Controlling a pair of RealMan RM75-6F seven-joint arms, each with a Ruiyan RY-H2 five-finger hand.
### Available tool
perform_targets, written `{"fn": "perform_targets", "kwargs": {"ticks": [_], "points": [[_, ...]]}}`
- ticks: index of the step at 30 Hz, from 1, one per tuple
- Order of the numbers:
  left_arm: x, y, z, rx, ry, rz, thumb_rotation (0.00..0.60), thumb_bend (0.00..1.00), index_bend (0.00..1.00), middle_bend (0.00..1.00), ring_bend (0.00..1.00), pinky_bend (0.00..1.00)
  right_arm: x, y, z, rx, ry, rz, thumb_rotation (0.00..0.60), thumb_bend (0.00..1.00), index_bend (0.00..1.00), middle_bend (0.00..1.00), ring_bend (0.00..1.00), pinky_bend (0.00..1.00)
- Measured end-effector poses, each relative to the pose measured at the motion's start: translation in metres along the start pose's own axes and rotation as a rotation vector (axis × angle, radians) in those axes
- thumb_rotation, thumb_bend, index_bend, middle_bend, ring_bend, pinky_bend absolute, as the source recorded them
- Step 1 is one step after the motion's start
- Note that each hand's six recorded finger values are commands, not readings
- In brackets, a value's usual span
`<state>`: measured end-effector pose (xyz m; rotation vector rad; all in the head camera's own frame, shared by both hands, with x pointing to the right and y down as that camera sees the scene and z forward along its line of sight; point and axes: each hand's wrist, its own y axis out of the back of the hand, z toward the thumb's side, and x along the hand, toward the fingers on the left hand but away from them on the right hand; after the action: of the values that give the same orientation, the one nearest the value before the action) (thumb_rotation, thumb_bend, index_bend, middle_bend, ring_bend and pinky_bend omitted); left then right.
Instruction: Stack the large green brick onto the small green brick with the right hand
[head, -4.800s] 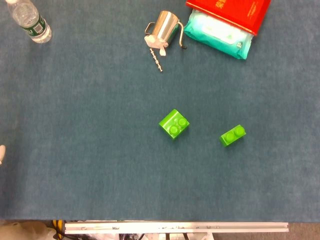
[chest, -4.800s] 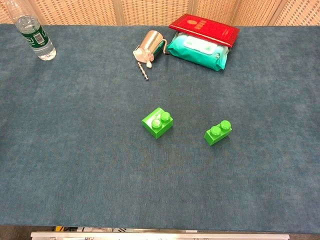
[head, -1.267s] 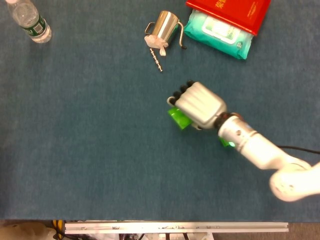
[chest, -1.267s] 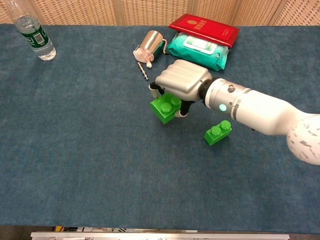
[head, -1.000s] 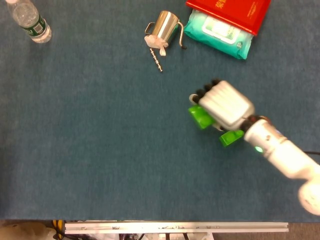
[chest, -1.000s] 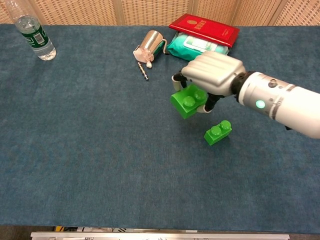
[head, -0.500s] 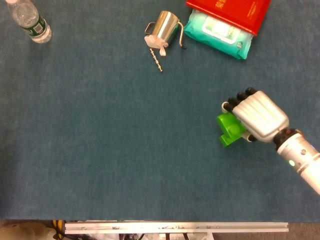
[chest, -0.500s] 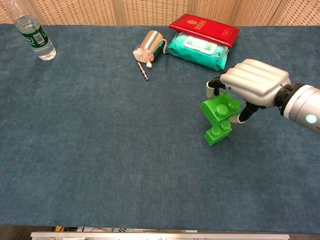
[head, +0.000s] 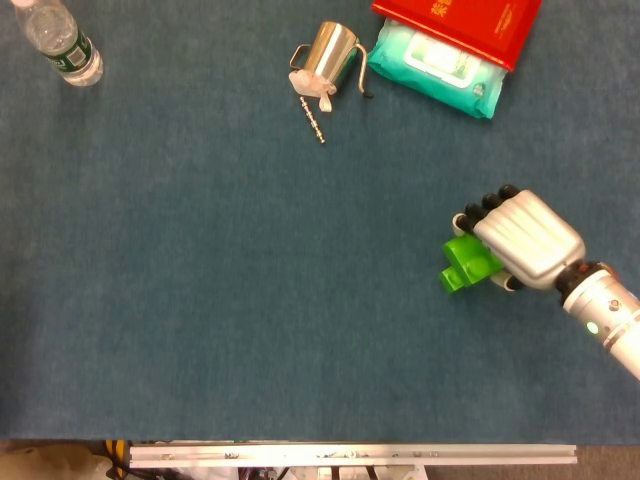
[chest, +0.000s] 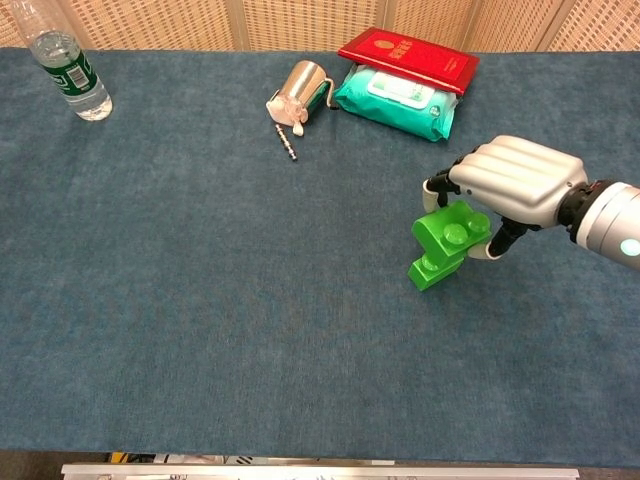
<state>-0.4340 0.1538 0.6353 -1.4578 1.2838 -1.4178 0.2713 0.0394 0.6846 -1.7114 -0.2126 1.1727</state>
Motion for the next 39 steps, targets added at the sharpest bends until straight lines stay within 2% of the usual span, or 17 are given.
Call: {"fn": "perform_targets", "kwargs": {"ticks": [39], "points": [[-0.0012, 0.0002, -0.0051, -0.008, 0.012, 0.006, 0.600, 0.28, 0.17, 0.18, 0.18, 0.12, -0.0060, -0.0083, 0.0072, 0.017, 0.007, 0.024, 0.600, 0.26, 0.59, 0.48, 0.35, 0.33]]}}
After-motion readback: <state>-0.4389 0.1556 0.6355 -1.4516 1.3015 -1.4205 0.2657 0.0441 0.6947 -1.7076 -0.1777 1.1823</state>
